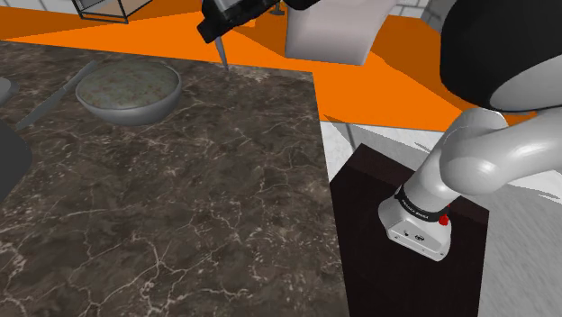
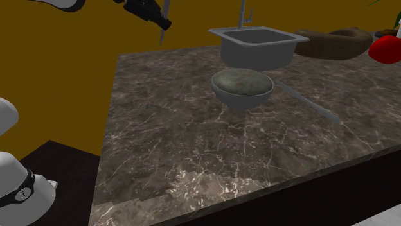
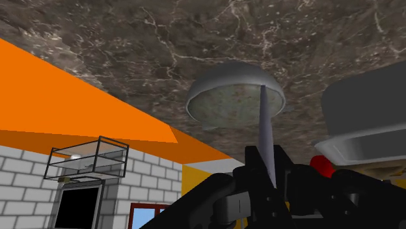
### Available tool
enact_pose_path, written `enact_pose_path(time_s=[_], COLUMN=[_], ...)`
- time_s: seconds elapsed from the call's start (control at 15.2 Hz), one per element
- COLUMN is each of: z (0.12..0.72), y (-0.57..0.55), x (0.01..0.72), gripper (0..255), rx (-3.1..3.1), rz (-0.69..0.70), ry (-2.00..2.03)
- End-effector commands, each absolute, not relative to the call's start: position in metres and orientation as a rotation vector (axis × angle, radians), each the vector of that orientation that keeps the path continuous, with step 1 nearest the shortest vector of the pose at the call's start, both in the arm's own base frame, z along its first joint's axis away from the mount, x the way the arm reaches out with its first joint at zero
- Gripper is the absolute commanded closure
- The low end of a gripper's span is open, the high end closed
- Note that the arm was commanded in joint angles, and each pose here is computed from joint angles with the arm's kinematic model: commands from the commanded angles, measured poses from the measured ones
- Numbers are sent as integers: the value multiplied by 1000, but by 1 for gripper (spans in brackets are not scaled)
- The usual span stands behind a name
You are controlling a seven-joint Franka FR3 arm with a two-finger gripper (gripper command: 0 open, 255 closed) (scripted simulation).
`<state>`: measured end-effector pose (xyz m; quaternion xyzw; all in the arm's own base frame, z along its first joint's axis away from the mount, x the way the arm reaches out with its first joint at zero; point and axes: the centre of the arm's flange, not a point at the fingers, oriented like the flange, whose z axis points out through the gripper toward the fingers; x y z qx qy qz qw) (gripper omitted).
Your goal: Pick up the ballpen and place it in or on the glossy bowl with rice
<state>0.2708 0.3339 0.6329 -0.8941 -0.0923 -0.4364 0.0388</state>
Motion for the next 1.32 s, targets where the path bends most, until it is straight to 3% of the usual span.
enact_pose_path(time_s=[0.0,0.99,1.25], z=[634,623,602], y=[337,376,376], x=[292,487,487], gripper=[255,255,255], rx=[-2742,-2742,-2742], rz=[-1338,-1338,-1338], ry=[-282,-282,-282])
